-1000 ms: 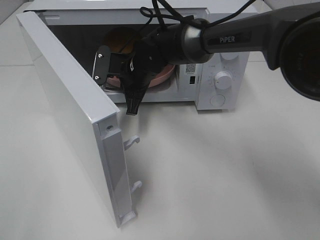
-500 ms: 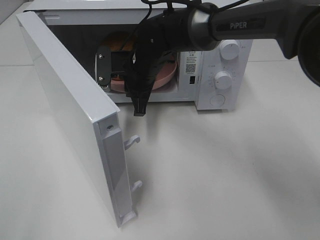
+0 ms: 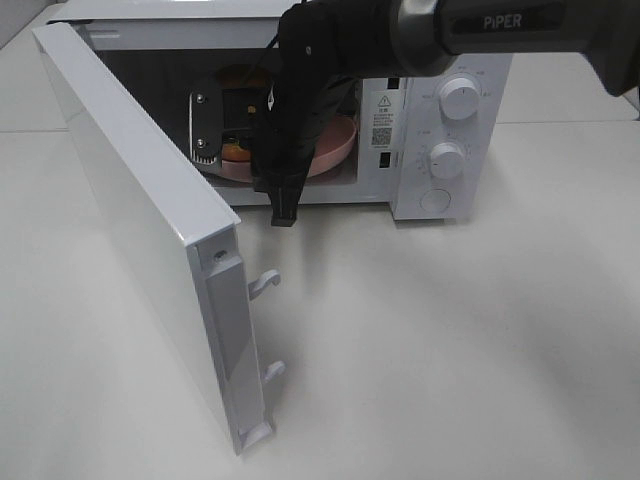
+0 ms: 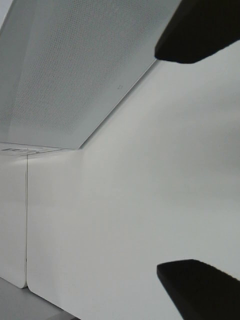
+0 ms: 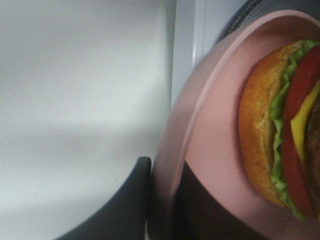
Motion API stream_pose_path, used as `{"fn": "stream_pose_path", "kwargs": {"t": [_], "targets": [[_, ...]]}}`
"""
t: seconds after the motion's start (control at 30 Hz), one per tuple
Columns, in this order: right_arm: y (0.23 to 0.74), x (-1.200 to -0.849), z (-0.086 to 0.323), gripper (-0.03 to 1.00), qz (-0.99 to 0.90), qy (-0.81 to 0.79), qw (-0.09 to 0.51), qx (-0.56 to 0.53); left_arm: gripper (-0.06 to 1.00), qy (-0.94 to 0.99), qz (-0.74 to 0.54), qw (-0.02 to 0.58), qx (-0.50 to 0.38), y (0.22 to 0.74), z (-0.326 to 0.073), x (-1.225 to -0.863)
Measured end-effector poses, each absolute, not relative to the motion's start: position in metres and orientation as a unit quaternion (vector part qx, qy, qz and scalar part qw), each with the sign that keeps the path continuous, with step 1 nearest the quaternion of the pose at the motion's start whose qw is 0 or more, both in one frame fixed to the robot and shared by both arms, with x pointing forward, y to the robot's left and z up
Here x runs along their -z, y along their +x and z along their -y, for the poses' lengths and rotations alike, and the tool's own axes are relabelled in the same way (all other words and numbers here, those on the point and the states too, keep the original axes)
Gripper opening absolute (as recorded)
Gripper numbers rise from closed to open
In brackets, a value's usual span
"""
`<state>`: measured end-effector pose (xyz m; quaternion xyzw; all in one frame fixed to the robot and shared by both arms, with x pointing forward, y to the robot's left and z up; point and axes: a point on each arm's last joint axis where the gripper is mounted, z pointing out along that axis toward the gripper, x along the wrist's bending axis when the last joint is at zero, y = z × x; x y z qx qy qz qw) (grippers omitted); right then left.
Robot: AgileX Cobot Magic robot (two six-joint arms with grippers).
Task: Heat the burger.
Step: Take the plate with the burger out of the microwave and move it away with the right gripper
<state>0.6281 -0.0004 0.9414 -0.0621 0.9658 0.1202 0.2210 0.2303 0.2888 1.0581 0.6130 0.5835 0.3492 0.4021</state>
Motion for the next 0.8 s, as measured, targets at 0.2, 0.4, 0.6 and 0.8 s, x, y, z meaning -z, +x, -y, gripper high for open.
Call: {"fn": "stream_pose_path", "kwargs": {"t": [0.2, 0.4, 0.6, 0.8], "targets": [[0.614, -0.937, 0.011, 0.04, -0.963, -0.113, 0.221, -0.105, 0.99, 0.613, -0.584, 0.402, -0.349, 0.23, -0.289, -1.058], [0.602, -0.94, 0.019, 0.04, -0.957, -0.153, 0.227, -0.097, 0.99, 0.613, -0.584, 0.402, -0.349, 0.23, -0.289, -1.058], [0.594, -0.94, 0.026, 0.04, -0.951, -0.183, 0.232, -0.092, 0.99, 0.613, -0.584, 0.402, -0.349, 0.23, -0.289, -1.058], [0.585, -0.943, 0.034, 0.04, -0.94, -0.224, 0.245, -0.086, 0.99, 0.613, -0.584, 0.402, -0.349, 0.23, -0.289, -1.058]]}}
